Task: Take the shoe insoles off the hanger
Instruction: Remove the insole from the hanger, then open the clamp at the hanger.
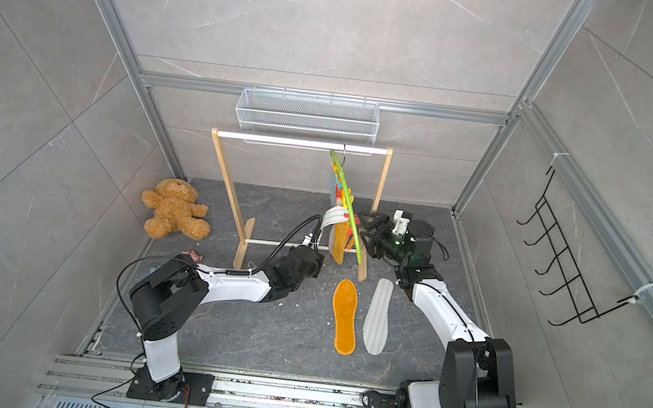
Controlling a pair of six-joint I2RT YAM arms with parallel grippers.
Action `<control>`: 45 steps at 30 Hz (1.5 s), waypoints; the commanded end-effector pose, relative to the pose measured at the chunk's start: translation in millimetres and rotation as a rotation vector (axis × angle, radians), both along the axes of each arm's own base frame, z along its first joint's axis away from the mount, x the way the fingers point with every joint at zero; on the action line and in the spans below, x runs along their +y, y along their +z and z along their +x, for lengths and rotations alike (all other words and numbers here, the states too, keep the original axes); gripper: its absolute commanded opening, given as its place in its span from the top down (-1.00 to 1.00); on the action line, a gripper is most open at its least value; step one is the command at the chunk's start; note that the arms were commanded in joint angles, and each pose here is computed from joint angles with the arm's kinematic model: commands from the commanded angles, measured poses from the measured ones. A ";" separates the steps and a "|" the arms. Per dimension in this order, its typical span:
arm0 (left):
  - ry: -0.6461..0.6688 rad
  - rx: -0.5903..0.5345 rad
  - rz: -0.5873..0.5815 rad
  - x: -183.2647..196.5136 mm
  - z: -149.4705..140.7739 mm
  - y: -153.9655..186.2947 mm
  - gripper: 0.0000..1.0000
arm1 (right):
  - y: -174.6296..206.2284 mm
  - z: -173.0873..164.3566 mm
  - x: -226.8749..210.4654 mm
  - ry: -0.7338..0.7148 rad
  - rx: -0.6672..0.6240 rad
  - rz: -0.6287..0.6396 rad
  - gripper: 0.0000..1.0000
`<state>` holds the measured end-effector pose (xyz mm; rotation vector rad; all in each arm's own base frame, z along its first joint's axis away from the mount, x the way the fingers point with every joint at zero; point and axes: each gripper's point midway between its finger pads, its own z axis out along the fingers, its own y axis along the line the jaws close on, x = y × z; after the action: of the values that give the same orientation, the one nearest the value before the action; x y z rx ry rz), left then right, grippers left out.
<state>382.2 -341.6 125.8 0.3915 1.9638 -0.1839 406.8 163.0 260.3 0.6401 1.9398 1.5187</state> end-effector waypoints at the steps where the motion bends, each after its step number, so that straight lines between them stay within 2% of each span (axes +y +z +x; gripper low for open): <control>1: 0.007 0.003 -0.031 -2.9 5.1 1.2 1.00 | 21.5 8.5 8.8 0.001 -0.066 0.014 -0.59; 6: 0.006 0.011 -0.036 -1.9 3.1 -0.6 1.00 | 23.9 13.6 13.3 -0.003 -0.073 0.024 -0.50; 19: 0.007 0.025 -0.039 0.8 -0.1 -6.3 1.00 | 38.0 15.7 17.1 -0.006 -0.104 0.037 -0.05; 25: 0.008 0.027 -0.042 1.9 -0.9 -7.8 1.00 | 39.1 15.3 17.7 -0.005 -0.107 0.036 0.09; 45: 0.023 0.024 -0.047 8.1 -3.7 -8.4 1.00 | 36.3 14.8 22.4 0.007 -0.100 0.023 0.41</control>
<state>375.3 -333.5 106.7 0.3879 2.0115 -0.1858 417.9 181.8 280.3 0.6046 1.8880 1.5477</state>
